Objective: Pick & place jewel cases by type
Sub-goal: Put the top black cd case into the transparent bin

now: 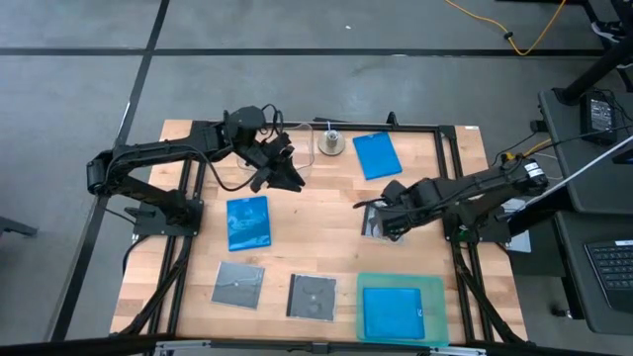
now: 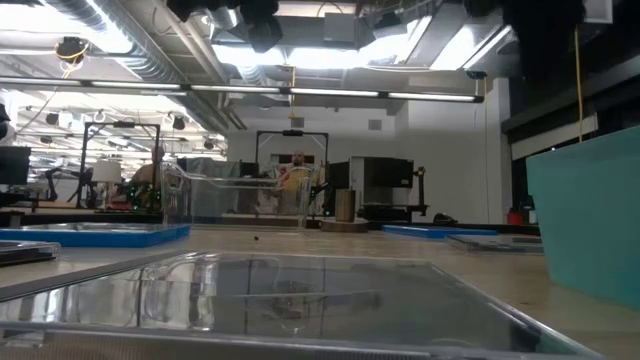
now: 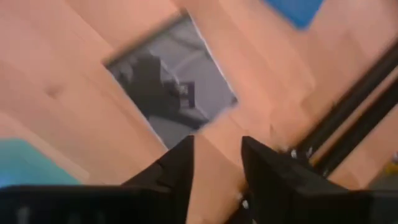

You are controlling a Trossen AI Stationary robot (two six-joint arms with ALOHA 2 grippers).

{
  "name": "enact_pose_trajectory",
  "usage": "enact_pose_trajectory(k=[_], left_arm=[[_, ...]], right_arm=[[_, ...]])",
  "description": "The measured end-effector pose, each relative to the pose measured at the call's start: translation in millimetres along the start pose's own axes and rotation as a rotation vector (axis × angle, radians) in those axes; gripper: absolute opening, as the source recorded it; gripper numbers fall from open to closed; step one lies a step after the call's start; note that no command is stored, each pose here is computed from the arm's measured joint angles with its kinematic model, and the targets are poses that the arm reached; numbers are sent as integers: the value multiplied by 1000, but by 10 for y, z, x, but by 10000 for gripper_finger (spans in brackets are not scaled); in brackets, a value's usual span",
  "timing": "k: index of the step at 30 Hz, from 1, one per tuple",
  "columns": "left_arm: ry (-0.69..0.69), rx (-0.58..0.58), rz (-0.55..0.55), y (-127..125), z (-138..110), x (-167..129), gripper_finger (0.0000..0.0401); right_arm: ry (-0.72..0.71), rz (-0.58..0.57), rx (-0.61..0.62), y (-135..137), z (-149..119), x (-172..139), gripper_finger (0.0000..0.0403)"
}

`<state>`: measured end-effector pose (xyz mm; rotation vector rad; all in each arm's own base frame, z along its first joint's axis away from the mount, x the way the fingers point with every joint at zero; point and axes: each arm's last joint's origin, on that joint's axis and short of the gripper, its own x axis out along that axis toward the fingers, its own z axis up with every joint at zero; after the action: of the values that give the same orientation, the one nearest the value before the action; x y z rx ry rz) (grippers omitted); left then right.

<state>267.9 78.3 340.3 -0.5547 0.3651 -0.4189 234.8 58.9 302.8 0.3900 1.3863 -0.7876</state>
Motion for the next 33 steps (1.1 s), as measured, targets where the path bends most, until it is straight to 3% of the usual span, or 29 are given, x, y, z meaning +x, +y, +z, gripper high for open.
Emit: enact_pose_trajectory(k=[9,19,33], left_arm=[[-9,-3,17,4,4,0,129],[-62,-57,153,-7,-1,55,129],[-129,-75,288,-91,-26,173,129]], right_arm=[[40,141,70,-218,-212,656,10],[110,157,137,-490,-432,1231,7],[88,243,135,-521,-478,1646,5]])
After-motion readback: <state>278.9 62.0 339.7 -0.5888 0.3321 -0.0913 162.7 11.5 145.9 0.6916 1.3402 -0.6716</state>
